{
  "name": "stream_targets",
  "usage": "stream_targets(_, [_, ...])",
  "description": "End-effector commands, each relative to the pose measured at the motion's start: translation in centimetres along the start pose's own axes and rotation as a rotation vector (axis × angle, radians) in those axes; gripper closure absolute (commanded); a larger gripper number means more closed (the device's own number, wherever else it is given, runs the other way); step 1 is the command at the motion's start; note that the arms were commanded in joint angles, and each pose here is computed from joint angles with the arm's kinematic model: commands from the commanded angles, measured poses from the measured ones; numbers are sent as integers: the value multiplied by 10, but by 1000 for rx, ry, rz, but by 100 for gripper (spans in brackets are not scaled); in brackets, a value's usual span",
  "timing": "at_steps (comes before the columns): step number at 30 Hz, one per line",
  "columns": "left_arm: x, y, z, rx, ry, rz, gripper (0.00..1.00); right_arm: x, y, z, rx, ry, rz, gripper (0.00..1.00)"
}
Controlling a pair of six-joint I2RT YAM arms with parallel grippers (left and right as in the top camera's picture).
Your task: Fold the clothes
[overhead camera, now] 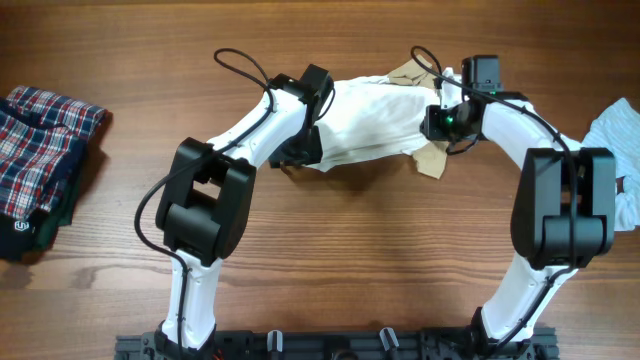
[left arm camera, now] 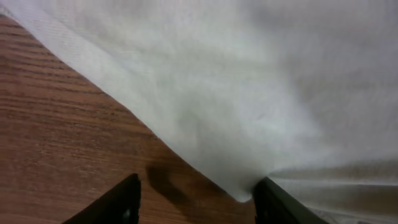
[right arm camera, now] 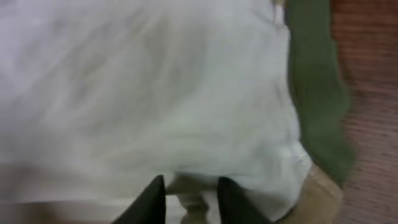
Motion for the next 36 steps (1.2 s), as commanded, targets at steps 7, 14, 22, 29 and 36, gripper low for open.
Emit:
stream_targets(7, [-118, -33, 57, 18, -256, -223, 30, -63, 7, 59, -18, -92, -1, 41])
stream_targets(14, [-77, -46, 65, 42, -233, -198, 35, -66, 26, 30, 6, 16, 29, 96])
stream_targets(22, [-47, -77, 81, 80, -252, -289, 41, -28, 29, -13, 32, 90, -30, 96])
stream_targets(29, [-21, -91, 92, 102, -278, -305, 40, -9, 26, -35, 47, 100, -41, 96])
stream_targets(36, [4, -91, 91, 179, -260, -270, 35, -18, 22, -79, 224, 300, -116, 96])
Point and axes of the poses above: each gripper's point midway between its finger pads, its own x axis out along the fingers, its own y axis along the line the jaws close on, z = x × y, the point moved 3 cm from there along -x, back along the fingers, and after that the axes turned 11 degrees about -x, right-handed, at the moved point
